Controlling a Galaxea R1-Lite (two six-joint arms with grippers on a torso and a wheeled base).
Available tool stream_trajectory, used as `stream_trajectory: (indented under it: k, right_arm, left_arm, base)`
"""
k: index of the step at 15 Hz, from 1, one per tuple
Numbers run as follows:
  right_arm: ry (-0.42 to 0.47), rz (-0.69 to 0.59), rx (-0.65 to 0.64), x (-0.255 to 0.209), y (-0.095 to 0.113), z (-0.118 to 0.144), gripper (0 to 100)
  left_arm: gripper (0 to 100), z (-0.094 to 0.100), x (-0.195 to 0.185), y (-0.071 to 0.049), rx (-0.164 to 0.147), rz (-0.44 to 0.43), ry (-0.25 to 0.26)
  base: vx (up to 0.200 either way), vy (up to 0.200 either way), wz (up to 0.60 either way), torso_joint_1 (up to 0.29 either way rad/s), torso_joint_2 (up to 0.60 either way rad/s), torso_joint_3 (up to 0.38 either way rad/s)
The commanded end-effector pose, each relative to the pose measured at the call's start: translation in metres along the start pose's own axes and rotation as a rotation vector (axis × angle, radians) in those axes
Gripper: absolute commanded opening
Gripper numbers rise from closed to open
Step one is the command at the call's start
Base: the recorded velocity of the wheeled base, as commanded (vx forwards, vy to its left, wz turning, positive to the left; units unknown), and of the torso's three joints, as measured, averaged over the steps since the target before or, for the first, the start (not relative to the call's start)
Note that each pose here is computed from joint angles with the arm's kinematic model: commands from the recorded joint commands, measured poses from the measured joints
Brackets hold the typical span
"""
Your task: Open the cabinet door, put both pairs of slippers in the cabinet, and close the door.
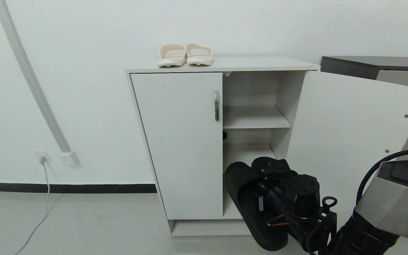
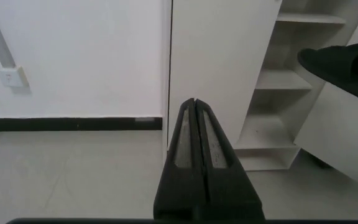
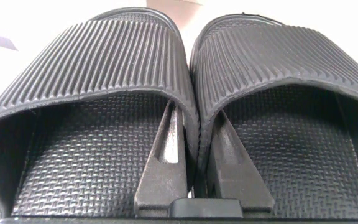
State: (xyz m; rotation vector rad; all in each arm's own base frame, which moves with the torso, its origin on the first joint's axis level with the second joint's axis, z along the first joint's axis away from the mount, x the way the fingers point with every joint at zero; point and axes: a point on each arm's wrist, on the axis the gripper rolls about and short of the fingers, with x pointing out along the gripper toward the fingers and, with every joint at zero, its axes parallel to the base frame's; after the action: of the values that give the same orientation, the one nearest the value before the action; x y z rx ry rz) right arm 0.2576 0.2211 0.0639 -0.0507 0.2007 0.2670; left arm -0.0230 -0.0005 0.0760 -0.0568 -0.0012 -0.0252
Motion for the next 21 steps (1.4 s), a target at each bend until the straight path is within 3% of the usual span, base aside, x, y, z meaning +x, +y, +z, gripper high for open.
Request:
stream_trajectory:
  k: [1, 5, 7, 11, 21]
  right_arm:
    - [-0.009, -0.023, 0.005, 0.009, 0.005, 0.0, 0]
    - [0.033, -0.178, 0.09, 0.035, 0.022, 0.005, 0]
    - [0.059, -0.212, 0.14, 0.041, 0.025, 0.009, 0]
    - [0.077, -0.234, 0.127, 0.044, 0.027, 0.001, 0]
    - [0.096, -0.242, 0.113, 0.056, 0.031, -0.019, 0]
  left_arm:
    - [0, 0.0, 0.0, 0.0, -0.003, 0.001, 0.002]
    - [0, 0.0, 0.0, 0.0, -0.005, 0.002, 0.002]
    - [0, 0.0, 0.0, 0.0, -0.005, 0.002, 0.002]
    - [0, 0.0, 0.0, 0.0, -0.005, 0.002, 0.002]
    - [0, 0.0, 0.0, 0.0, -0.005, 0.002, 0.002]
  base:
    - [0.0, 0.0, 0.0, 0.0, 0.0, 0.0]
    - [0.0, 0.0, 0.0, 0.0, 0.0, 0.0]
    - [0.0, -0.2, 0.0, 0.002, 0.0, 0.005]
    - [0.0, -0.2, 0.0, 0.004, 0.0, 0.005]
    - [0.0, 0.0, 0.0, 0.0, 0.0, 0.0]
